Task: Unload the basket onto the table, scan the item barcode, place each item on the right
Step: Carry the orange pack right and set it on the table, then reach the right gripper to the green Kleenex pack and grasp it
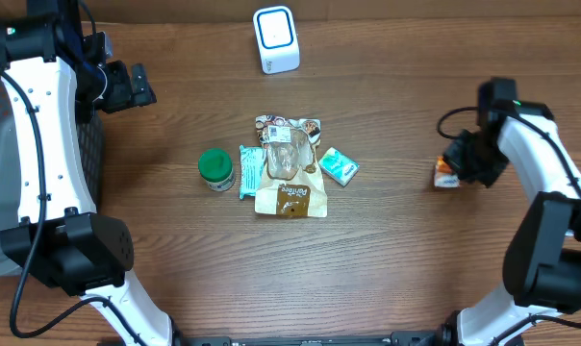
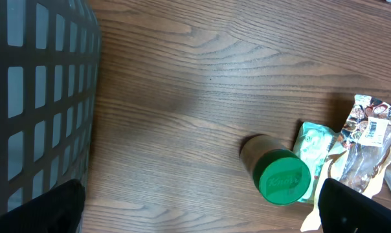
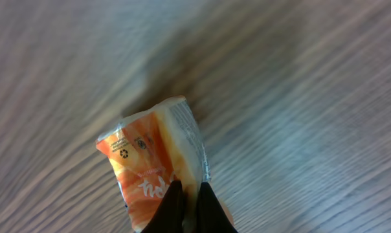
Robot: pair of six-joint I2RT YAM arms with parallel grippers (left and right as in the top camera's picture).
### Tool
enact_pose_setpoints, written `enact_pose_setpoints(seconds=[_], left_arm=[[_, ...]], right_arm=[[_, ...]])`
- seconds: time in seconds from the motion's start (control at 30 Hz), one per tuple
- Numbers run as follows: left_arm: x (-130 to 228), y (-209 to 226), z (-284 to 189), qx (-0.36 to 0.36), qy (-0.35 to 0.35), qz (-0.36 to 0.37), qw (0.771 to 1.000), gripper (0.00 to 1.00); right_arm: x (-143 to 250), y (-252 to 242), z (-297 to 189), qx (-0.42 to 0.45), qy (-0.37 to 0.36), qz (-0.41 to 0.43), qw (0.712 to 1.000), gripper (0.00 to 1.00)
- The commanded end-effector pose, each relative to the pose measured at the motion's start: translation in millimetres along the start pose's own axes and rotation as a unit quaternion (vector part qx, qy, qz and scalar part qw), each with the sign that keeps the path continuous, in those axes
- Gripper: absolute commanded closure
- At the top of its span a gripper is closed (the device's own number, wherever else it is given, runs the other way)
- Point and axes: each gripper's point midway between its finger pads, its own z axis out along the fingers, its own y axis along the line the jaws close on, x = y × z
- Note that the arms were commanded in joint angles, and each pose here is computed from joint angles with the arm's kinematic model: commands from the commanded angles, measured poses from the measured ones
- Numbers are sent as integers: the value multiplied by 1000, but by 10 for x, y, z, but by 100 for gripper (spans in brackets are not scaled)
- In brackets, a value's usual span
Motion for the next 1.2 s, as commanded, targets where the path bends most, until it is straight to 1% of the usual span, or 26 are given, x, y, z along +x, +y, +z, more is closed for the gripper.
enact_pose_setpoints(seconds=[0.0,0.03,0.07,0.1,0.13,0.2,0.3,0.37,0.5,0.57,0.67,0.73,0.77,0.87,0.93,1.03,1.17], left_arm=[[-4,15,-114,-1,-15,12,1000,1],[-4,15,-114,-1,-15,12,1000,0],[-4,15,-114,-1,-15,12,1000,0],[-4,15,-114,-1,-15,12,1000,0],[-4,15,-114,-1,-15,12,1000,0],[-4,15,-114,-1,-15,12,1000,1],[-4,15,-114,-1,-15,12,1000,0],[-4,15,-114,-1,-15,12,1000,0],[-4,15,-114,-1,-15,12,1000,0],[-4,15,-114,-1,-15,12,1000,0],[-4,15,-114,-1,-15,12,1000,0],[-4,15,-114,-1,-15,12,1000,0],[-4,15,-114,-1,-15,12,1000,0],[-4,15,-114,-1,-15,12,1000,0],[-4,15,-114,-1,-15,12,1000,0],[-4,15,-114,-1,-15,12,1000,0],[-4,15,-114,-1,-15,12,1000,0]], right_arm=[[-5,-65,33,-19,15,8,1000,85],[-3,-68,32,-19,15,-9,1000,76],[0,-61,25,-22,16,-26,999,64],[7,-47,8,-25,19,-39,999,58],[13,-34,-11,-28,21,-46,998,54],[20,12,-105,-31,25,-60,997,50],[44,148,-270,-46,31,-91,994,50],[129,371,-407,-81,40,-132,987,50],[450,954,-636,-165,58,-216,961,51],[667,1277,-689,-202,61,-251,945,54],[864,1626,-679,-212,45,-259,941,59],[972,1849,-637,-206,25,-250,946,64],[1050,1990,-600,-200,8,-240,950,64],[1198,2224,-503,-190,-19,-219,957,70],[1330,2423,-417,-195,-32,-215,956,73],[1455,2580,-270,-194,-41,-214,957,74],[1531,2666,-64,-184,-42,-212,959,73]])
